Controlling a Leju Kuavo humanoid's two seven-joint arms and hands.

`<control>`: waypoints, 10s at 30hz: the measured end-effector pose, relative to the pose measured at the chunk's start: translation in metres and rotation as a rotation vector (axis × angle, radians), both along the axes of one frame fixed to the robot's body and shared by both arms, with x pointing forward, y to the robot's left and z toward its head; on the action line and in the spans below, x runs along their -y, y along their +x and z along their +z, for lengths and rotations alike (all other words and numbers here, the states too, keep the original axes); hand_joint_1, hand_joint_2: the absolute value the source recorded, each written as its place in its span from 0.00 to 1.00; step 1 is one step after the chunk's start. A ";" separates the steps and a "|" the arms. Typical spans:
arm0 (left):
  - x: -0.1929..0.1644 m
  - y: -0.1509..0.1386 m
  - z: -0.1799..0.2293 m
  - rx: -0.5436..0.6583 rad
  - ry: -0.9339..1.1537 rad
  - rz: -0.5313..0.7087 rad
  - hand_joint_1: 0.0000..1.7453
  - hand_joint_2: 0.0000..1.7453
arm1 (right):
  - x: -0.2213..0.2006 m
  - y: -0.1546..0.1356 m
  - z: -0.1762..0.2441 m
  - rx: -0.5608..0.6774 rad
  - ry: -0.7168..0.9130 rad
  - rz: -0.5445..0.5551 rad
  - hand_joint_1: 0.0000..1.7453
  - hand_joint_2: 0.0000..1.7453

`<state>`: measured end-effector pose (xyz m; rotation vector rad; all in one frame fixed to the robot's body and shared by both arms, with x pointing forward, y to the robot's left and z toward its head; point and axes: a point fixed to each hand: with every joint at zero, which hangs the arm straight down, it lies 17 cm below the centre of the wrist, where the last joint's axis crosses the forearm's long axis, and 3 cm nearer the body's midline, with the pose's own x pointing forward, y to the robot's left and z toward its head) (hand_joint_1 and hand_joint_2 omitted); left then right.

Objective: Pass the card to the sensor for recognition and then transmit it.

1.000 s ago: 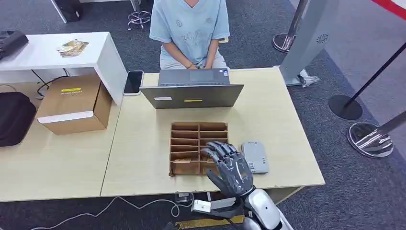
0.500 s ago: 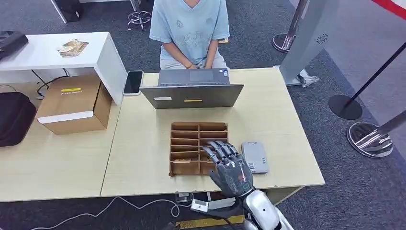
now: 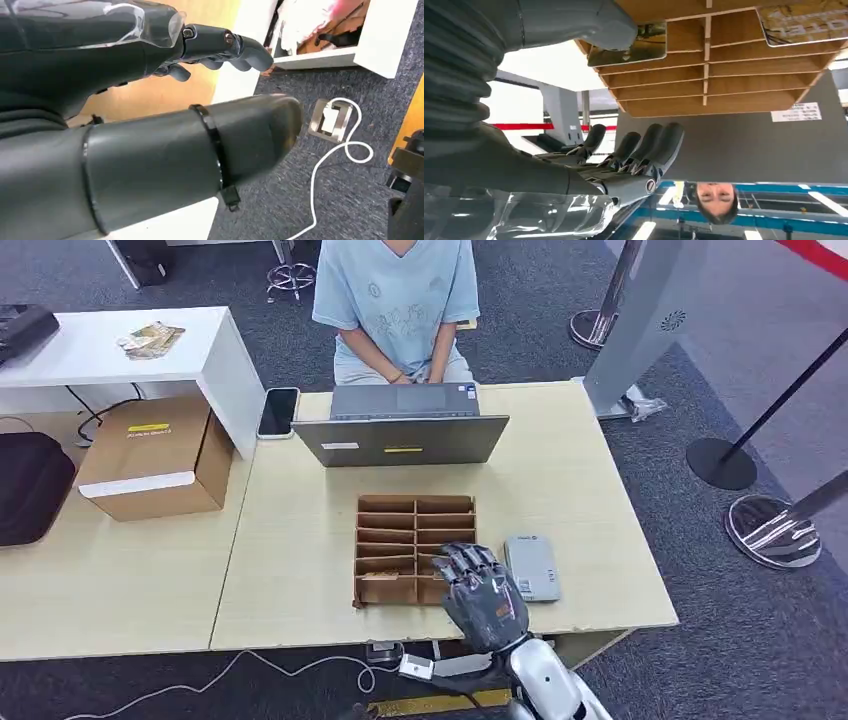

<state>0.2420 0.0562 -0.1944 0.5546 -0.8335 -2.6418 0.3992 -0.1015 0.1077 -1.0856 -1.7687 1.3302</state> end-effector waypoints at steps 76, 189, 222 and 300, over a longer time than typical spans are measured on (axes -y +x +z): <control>0.013 0.001 0.005 0.011 0.000 -0.087 0.00 0.00 | 0.045 0.022 -0.031 -0.042 -0.172 -0.251 0.96 1.00; 0.014 0.001 0.006 0.018 0.005 -0.106 0.00 0.00 | 0.040 0.019 -0.028 0.000 -0.087 -0.182 0.86 1.00; 0.016 0.000 0.006 0.014 0.008 -0.125 0.00 0.00 | 0.040 0.020 -0.007 0.083 -0.035 -0.181 1.00 1.00; 0.017 0.000 0.007 0.016 0.010 -0.138 0.00 0.00 | 0.011 0.025 0.000 0.095 0.007 -0.135 0.97 1.00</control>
